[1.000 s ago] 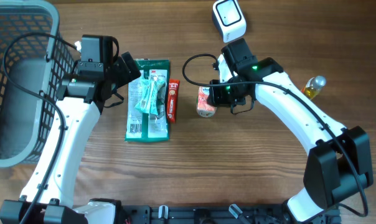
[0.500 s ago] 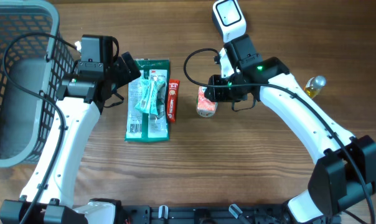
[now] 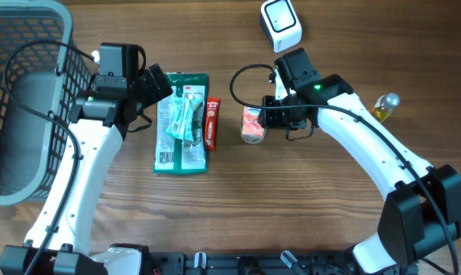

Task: Scan the item barcode
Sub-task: 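Lower the right gripper onto the Kleenex pack beside the green jar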

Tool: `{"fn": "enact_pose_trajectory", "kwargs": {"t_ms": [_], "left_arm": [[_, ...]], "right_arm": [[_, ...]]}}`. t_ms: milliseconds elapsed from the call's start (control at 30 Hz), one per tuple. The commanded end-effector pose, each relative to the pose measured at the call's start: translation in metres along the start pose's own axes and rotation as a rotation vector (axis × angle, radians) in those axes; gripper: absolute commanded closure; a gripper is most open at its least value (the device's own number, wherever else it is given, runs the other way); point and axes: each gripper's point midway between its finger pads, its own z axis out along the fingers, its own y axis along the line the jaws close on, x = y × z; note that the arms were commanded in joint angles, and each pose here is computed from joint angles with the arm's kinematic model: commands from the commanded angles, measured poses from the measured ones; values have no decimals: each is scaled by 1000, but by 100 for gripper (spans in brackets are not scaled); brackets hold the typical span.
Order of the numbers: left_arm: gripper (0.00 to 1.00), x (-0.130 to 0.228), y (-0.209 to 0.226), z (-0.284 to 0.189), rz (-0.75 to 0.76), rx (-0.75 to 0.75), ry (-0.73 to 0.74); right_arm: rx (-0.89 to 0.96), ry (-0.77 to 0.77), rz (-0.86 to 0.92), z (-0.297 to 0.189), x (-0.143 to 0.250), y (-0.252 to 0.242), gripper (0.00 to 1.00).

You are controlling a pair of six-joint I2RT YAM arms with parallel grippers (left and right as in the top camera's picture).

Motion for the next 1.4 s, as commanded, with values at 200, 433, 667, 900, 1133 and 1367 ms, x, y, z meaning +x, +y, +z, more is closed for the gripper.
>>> {"fn": "enact_pose_trajectory", "kwargs": {"t_ms": [200,433,667,900,1133,1367], "left_arm": [[0,-6,0,-4,-4,1,-18],[0,-6,0,-4,-3,1,-17],[0,-6,0,-4,-3,1,-17],[0,-6,0,-4,-4,1,-17],[0,-6,0,-4,-4,1,-17],[0,-6,0,-4,-4,1,-17]], "right_arm": [[-12,8,22,7,6,-2,70],[-37,-2,42,7,3,3,73],[-48,-20,39,7,-1,6,73],[-47,-19,62,7,-1,5,60],[-55,-31,58,7,-4,7,0],[-63,-16,61,7,-1,8,37]]}}
